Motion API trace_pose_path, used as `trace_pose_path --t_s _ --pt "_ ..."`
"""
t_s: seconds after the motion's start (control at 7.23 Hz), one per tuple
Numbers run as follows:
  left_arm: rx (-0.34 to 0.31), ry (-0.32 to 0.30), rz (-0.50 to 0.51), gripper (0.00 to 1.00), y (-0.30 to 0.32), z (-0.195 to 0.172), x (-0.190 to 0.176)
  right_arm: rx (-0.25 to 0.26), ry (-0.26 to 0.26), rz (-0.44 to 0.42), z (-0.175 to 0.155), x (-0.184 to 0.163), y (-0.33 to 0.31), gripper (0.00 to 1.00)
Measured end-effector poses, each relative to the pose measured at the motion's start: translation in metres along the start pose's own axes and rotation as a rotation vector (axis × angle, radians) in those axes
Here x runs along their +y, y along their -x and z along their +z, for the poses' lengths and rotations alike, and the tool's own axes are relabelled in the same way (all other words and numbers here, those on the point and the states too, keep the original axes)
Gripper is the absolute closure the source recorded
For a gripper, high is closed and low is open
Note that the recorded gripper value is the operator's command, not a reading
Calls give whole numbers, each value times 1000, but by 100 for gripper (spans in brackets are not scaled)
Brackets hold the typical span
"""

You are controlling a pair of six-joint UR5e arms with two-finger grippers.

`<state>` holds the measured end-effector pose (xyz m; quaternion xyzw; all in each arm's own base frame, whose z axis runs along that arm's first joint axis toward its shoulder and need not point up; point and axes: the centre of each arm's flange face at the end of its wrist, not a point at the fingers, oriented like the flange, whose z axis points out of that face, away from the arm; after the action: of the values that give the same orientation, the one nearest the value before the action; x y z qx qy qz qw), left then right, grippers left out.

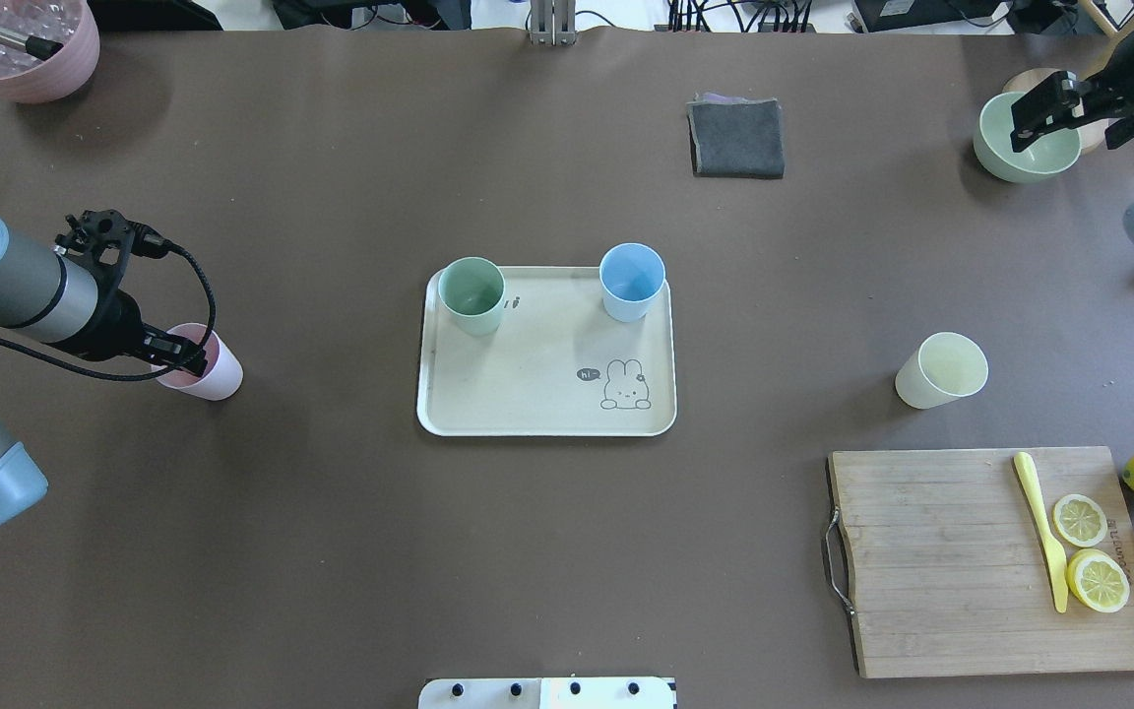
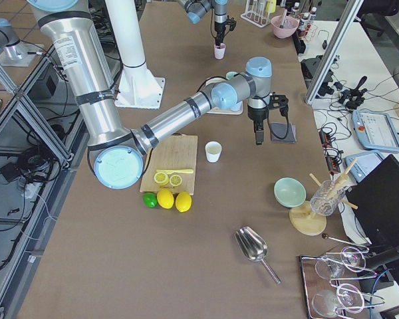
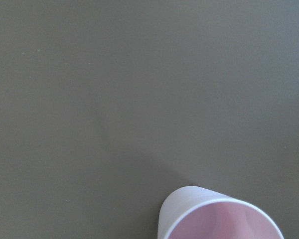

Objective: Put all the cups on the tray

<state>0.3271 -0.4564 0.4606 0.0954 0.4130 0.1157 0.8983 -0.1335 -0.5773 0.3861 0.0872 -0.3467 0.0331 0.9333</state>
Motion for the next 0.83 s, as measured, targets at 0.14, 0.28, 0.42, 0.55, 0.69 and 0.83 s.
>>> trace_pose_path --t_s 0.14,0.28,0.42,0.55,0.69,0.83 --pt "8 -7 7 100 -7 -3 -3 7 8 -4 3 8 -9 0" --pt "23 -15 14 100 -23 -12 -12 15 20 -11 8 20 -20 0" --pt "35 -14 12 100 -50 -26 -29 22 33 -9 11 34 -32 0" --pt "41 -7 -11 100 -88 -45 -52 28 42 -4 15 48 -45 0" --pt "54 5 -44 100 -129 -55 -67 27 41 -5 22 62 -59 0" --pt "73 27 -69 100 -173 -52 -69 19 32 -9 34 76 -76 0"
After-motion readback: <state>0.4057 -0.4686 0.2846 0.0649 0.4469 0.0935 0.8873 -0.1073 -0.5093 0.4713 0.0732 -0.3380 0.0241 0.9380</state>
